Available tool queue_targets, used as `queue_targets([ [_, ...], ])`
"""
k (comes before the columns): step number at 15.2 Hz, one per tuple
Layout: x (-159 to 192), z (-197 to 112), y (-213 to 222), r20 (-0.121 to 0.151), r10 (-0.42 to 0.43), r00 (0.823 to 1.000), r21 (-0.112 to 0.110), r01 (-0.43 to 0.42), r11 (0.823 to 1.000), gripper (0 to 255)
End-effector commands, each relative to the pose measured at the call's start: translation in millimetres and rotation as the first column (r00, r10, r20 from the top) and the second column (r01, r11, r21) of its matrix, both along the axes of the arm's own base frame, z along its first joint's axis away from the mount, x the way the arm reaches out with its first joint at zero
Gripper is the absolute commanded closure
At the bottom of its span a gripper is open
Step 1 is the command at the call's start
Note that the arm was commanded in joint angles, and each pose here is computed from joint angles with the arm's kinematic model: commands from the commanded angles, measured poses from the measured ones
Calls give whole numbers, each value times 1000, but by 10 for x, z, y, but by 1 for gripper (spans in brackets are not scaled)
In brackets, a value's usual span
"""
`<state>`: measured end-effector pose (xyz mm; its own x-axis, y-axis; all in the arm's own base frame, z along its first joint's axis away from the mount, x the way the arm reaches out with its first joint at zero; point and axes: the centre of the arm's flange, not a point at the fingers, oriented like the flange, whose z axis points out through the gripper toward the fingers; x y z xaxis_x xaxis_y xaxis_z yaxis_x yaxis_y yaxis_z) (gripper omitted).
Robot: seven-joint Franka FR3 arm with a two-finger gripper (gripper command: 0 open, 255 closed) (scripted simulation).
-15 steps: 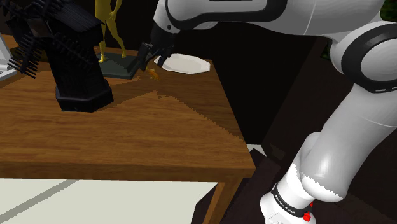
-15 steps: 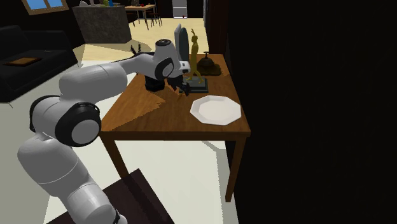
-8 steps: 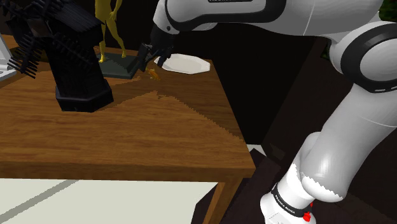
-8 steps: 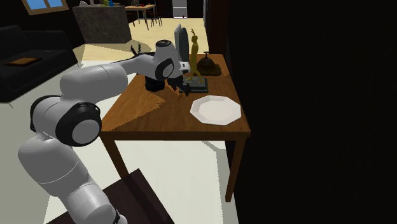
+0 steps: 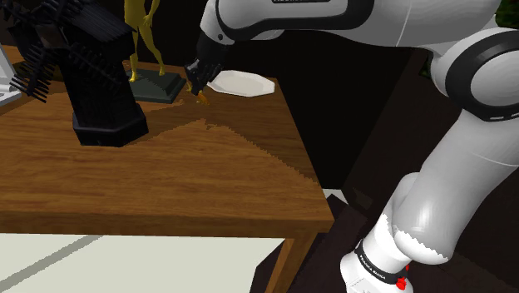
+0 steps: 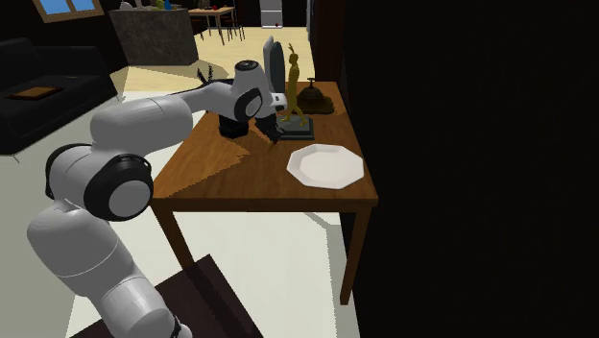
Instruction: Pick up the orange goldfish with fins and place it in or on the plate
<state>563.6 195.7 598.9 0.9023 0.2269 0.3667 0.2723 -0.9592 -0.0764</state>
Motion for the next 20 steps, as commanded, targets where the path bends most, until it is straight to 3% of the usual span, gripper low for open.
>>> queue_targets([
  [1, 0, 0, 0, 0, 0, 1000, 0, 0, 1000, 255],
  [20, 35, 860, -127, 0, 0, 1000, 0, 0, 1000, 255],
])
